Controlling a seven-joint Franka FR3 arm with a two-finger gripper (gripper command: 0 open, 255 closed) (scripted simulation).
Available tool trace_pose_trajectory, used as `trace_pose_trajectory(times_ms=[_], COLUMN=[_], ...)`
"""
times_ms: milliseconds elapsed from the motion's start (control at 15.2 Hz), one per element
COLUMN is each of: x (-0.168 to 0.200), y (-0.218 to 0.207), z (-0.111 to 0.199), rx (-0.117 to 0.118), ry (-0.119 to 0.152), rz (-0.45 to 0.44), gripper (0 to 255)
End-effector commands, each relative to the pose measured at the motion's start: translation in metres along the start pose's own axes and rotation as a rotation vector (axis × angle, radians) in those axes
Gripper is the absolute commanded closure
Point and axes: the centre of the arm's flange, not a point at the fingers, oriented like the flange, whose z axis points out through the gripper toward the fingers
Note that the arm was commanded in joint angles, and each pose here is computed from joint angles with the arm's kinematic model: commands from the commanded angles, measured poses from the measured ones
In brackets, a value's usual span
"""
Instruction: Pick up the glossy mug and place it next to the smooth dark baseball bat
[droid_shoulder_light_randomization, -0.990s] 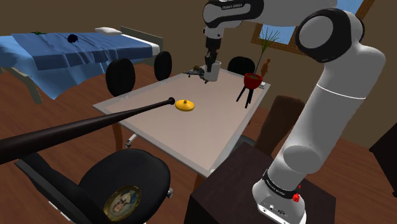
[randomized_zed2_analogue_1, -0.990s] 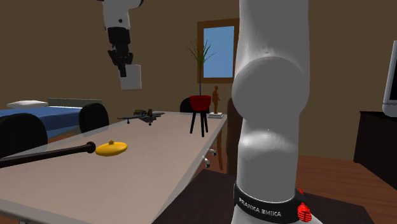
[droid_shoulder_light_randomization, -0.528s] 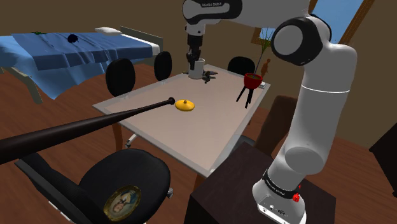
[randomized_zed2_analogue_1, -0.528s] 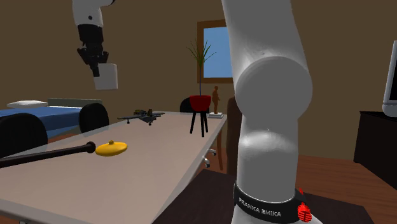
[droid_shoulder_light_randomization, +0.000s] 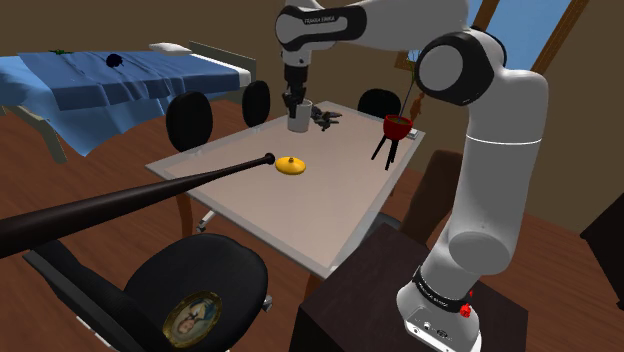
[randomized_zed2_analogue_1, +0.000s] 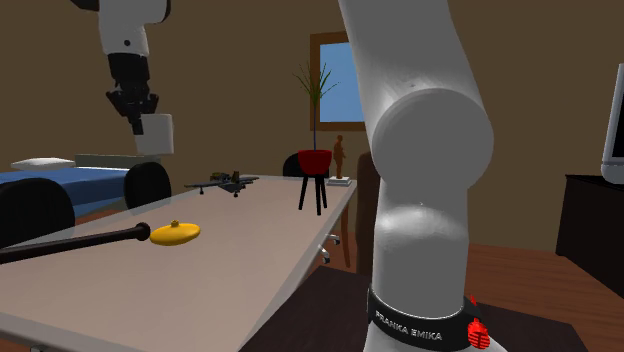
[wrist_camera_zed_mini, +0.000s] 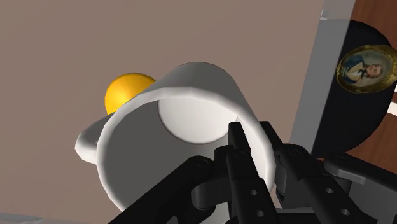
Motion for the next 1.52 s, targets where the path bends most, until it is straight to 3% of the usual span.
trace_pose_trajectory(times_ms=[0, 1452], x=[0.001, 0.006], y=[0.0, -0.006], z=[0.01, 0.126], rx=[0.0, 0.0], ry=[0.001, 0.001], rz=[0.0, 0.0], gripper=[255, 255])
